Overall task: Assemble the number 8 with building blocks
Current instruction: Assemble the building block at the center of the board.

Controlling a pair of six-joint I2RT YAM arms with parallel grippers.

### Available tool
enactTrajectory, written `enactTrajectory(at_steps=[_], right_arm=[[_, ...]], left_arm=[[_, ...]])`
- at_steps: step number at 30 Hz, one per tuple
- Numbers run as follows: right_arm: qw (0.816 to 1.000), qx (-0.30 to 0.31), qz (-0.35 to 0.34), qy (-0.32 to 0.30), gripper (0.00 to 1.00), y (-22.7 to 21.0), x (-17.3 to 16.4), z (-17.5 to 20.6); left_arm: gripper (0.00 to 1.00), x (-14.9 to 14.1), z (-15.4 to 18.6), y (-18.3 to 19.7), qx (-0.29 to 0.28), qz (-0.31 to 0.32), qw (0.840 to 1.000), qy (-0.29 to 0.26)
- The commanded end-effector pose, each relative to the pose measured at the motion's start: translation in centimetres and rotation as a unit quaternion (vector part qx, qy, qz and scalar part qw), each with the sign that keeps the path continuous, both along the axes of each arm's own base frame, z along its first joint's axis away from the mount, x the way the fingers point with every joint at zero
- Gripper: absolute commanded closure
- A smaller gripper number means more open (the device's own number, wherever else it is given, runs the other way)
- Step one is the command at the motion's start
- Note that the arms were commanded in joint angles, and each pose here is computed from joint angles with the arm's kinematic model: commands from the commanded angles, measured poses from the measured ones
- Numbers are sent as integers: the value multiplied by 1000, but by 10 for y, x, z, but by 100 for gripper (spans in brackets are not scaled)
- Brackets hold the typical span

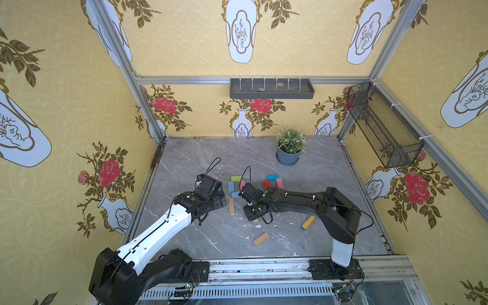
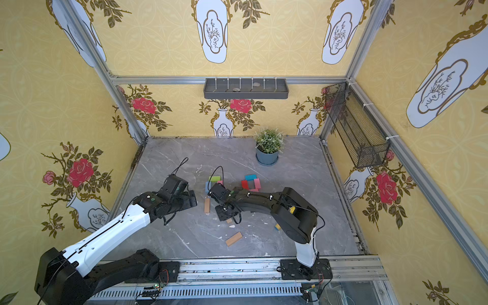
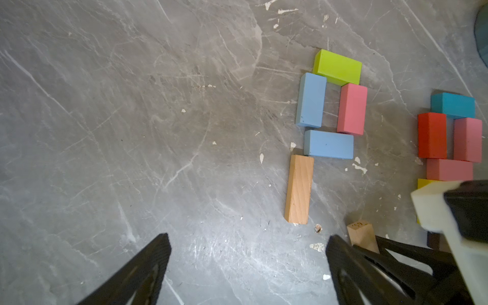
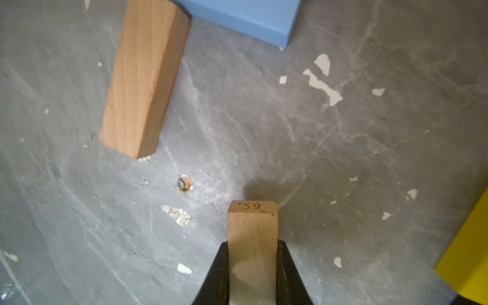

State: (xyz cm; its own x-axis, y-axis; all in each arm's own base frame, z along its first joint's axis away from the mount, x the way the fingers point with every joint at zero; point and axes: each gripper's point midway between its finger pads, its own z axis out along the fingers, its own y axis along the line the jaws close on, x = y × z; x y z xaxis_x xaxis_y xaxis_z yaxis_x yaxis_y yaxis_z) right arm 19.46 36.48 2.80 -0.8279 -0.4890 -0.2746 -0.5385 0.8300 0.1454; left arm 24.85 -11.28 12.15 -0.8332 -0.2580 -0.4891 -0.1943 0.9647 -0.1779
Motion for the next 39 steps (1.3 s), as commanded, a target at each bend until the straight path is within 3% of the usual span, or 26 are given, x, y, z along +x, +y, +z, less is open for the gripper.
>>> enactTrajectory(at_steps=[1, 13, 39], right_arm=[[998, -20, -61, 13, 93, -5, 4, -3], [988, -46, -145, -11, 92, -1, 28, -4], [986, -26, -162, 12, 88, 19, 43, -18]], left_arm=[[5, -2, -4, 3, 6, 3, 1000, 5], [3, -3, -3, 3, 1, 3, 1000, -2], [0, 0, -4, -4, -6, -13, 1000, 3]])
